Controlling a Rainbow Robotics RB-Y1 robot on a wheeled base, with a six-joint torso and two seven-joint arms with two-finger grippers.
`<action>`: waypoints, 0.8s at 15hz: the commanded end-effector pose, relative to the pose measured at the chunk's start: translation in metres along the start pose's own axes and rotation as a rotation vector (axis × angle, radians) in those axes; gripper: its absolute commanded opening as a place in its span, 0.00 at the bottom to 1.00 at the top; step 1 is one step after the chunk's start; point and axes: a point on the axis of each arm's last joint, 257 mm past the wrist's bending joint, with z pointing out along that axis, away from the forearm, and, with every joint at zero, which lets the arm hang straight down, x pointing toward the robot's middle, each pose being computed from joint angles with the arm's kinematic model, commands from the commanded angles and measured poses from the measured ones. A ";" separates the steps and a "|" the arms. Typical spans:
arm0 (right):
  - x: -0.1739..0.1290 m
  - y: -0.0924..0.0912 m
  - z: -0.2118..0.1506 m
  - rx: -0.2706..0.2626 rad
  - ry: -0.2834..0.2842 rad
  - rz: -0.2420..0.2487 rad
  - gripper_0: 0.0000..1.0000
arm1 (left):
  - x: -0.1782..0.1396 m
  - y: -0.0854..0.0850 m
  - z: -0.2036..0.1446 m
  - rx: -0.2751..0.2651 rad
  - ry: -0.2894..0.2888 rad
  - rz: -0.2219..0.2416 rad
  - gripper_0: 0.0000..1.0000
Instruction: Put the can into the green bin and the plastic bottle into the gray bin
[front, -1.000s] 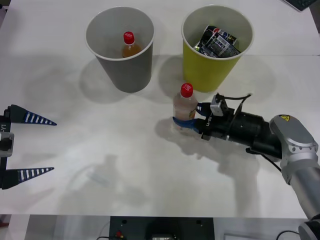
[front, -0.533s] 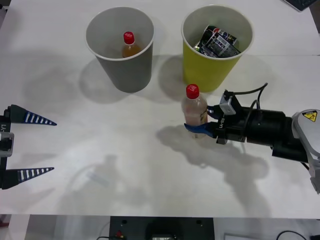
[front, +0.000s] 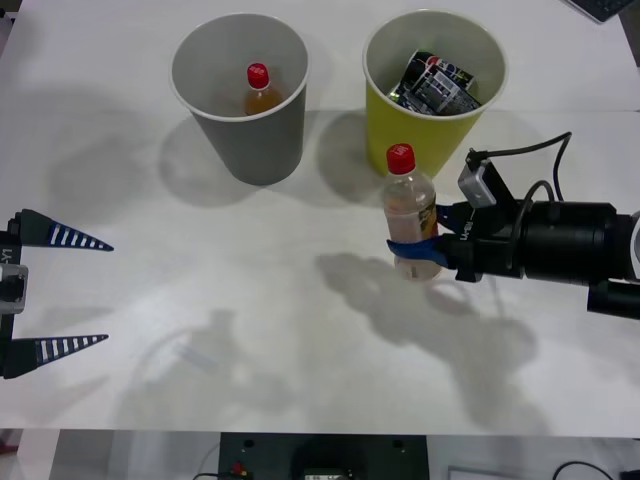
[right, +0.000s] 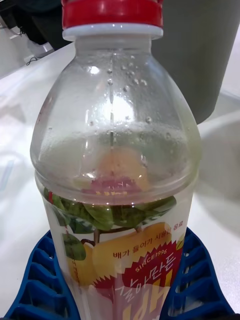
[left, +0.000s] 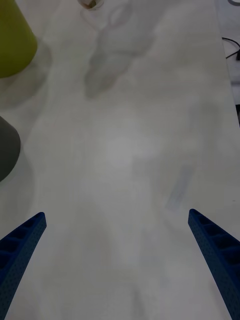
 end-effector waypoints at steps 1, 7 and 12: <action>-0.011 0.001 -0.014 0.023 0.041 0.052 0.00 | 0.000 0.000 0.000 0.000 0.000 0.000 0.98; -0.050 0.016 -0.035 0.056 0.081 0.167 0.00 | 0.000 0.000 0.000 0.000 0.000 0.000 0.98; -0.082 0.021 -0.043 0.029 0.166 0.137 0.00 | 0.000 0.000 0.000 0.000 0.000 0.000 0.98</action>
